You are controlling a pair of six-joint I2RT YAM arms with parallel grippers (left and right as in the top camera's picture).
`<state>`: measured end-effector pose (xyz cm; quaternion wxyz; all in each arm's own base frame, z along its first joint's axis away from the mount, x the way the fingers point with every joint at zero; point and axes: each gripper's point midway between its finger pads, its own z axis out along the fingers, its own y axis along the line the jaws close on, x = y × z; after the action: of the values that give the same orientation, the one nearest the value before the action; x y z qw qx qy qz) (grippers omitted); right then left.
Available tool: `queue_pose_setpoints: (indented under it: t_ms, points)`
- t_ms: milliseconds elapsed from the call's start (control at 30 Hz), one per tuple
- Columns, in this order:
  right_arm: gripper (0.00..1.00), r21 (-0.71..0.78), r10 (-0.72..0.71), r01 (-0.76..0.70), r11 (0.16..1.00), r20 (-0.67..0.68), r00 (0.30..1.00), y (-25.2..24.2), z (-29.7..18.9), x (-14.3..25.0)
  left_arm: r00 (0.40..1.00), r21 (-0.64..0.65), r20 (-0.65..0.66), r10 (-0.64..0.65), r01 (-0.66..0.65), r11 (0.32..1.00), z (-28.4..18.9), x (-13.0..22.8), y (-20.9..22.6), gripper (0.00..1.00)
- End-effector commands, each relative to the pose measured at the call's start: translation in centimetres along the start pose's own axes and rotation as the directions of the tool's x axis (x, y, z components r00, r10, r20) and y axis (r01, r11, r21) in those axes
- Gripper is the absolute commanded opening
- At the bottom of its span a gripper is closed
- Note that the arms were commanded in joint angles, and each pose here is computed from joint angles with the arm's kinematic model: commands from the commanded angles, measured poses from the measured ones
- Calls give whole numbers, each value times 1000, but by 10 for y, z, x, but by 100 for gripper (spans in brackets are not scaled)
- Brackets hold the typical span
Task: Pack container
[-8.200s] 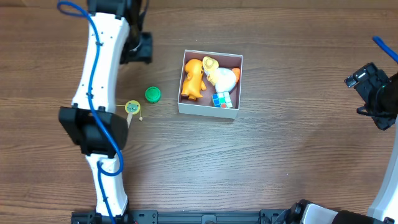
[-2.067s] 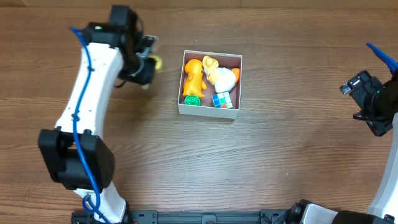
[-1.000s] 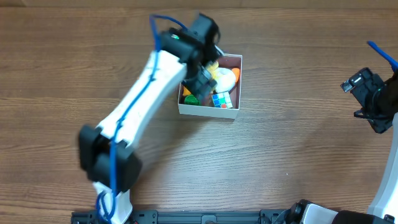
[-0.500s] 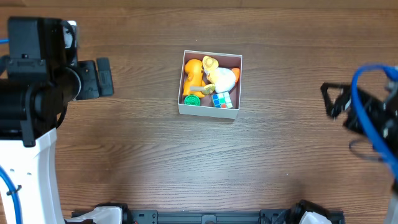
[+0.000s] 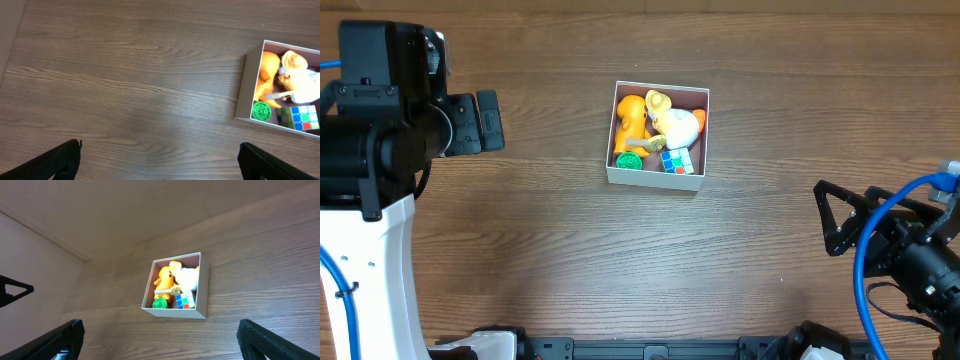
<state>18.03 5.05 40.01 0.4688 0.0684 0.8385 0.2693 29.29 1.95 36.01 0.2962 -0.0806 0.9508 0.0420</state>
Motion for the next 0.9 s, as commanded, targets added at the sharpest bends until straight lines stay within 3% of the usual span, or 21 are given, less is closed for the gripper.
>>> queue_pose_setpoints:
  t_ms: [0,200,333,467,567,600,700,867]
  points:
    - [100,55,-15,14,998,21,1000,-8,-1,-4,1000,-4,10,-23,23,1000,-2,-3,2,100]
    - [100,83,-294,292,953,19,956,-10,-4,-6,1000,-4,10,-23,23,1000,-2,-3,2,100]
    - [100,53,-512,510,859,83,855,6,-7,-6,1000,-4,10,-23,23,1000,-2,-3,2,100]
    - [100,-37,-636,651,758,177,751,19,0,28,1000,-4,10,-23,23,1000,-2,-3,2,100]
    - [100,-67,-661,684,726,204,722,-1,27,65,1000,-4,10,-22,22,1000,-2,-3,2,100]
    - [100,-92,-645,661,745,153,749,-28,54,99,1000,-4,10,-23,23,1000,-2,-3,2,100]
    - [100,-117,-618,623,773,80,782,-60,85,139,1000,-4,10,-23,23,1000,-2,-3,2,100]
    - [100,-128,-614,619,775,76,785,-89,115,177,1000,-4,10,-23,23,1000,-2,-3,2,100]
